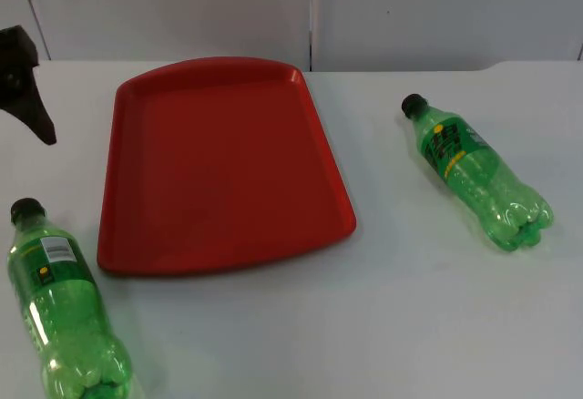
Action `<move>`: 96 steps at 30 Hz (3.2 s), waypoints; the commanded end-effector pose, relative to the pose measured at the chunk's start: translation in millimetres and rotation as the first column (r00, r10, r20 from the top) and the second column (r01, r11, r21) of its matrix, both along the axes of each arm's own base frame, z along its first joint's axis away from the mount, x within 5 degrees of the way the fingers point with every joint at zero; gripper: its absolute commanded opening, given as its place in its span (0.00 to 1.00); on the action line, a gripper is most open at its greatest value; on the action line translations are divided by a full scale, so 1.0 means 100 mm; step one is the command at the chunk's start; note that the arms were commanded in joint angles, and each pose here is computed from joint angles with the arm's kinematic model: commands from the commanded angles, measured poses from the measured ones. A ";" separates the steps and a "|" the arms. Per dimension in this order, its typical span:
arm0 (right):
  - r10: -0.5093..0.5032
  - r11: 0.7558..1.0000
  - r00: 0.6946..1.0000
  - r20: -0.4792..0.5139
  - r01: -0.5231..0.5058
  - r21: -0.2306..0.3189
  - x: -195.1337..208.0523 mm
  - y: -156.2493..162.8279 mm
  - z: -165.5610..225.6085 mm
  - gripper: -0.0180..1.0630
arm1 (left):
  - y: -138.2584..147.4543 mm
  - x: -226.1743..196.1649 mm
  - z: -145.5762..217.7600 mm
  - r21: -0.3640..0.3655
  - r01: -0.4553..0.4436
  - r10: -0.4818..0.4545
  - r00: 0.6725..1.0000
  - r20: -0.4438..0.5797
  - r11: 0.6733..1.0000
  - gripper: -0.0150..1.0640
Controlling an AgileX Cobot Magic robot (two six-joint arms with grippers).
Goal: Place the bottle upright on the tray.
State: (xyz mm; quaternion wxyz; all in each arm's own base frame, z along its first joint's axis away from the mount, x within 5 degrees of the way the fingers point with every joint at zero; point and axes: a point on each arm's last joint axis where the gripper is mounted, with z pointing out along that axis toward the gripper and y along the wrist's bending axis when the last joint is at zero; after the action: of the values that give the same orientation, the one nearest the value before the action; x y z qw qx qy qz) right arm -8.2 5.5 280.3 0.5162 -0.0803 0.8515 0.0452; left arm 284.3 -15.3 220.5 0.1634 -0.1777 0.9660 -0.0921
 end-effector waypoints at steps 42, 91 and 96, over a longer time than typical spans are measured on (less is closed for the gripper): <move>-0.001 1.000 1.000 0.009 0.001 0.004 0.00 0.00 0.01 0.98 | -0.34 0.38 -1.04 0.163 -0.105 0.137 0.970 -0.200 0.981 0.99; -0.001 1.000 1.000 0.009 0.001 0.004 0.00 0.00 0.01 0.98 | -0.17 0.26 -1.43 0.164 -0.102 0.133 0.971 -0.197 0.981 0.99; -0.001 1.000 1.000 0.009 0.001 0.004 0.00 0.00 0.01 0.98 | -0.17 0.26 -1.43 0.165 -0.101 0.134 0.971 -0.200 0.981 0.99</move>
State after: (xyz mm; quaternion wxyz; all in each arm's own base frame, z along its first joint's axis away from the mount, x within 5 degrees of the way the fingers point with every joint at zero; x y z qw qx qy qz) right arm -8.2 5.5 280.3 0.5162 -0.0803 0.8515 0.0452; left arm 313.8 -32.7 86.8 0.0964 -0.2335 0.9676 0.0021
